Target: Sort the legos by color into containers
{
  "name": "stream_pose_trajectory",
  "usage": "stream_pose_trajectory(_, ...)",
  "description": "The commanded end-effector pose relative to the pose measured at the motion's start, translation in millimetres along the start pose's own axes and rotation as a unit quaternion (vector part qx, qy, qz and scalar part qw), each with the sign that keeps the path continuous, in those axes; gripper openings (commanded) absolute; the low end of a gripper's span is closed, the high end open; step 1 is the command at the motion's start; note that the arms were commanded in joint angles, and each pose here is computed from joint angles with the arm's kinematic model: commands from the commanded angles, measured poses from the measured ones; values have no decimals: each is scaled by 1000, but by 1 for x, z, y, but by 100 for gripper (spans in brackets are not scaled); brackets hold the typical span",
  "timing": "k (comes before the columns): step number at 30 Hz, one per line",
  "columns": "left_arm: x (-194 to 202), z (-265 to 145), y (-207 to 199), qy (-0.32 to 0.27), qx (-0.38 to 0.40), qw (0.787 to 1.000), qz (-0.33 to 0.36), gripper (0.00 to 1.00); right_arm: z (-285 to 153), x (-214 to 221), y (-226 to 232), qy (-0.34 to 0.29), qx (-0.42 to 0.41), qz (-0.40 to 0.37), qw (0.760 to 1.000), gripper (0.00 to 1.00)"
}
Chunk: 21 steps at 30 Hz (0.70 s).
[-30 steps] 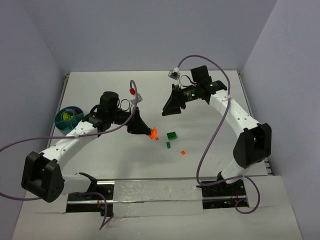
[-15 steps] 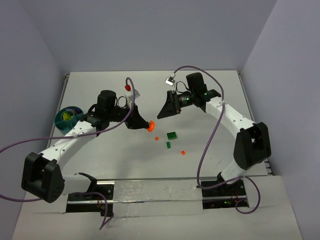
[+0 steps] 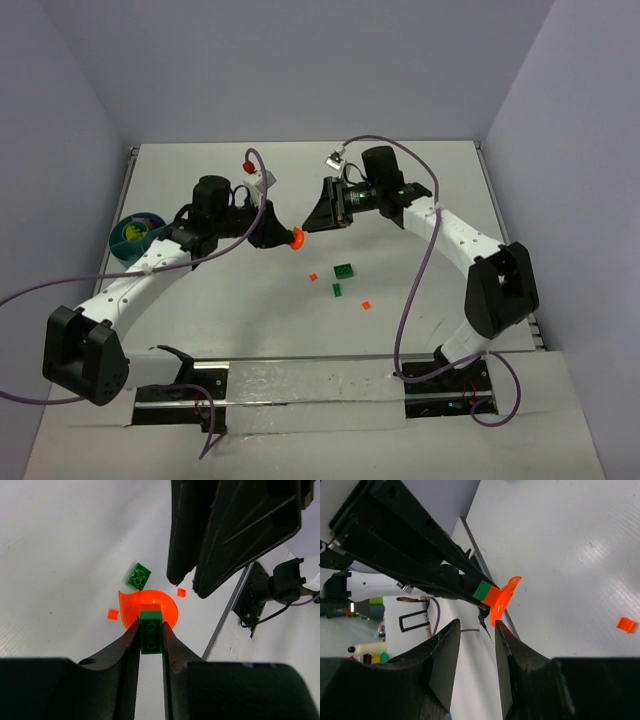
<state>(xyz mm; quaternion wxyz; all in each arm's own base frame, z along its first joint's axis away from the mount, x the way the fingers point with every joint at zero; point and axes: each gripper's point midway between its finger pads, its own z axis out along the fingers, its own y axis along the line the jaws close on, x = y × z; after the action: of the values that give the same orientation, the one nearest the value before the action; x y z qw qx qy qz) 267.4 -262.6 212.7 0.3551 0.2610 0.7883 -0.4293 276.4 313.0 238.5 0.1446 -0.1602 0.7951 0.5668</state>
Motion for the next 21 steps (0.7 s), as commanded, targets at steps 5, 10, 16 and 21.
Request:
stream_pose_trajectory(5,-23,-4,-6,-26,3,1000,17,0,16,-4,-3,8,11,5,1000,44)
stream_pose_trajectory(10,-25,-3,-8,-29,5,999,12,0,18,-1,-7,12,11,9,1000,45)
stream_pose_trajectory(16,-28,-1,-6,-35,5,999,5,0,25,2,-5,18,10,8,1000,42)
stream_pose_trajectory(21,-31,1,-6,-40,4,999,2,0,31,2,-4,26,7,4,1000,39)
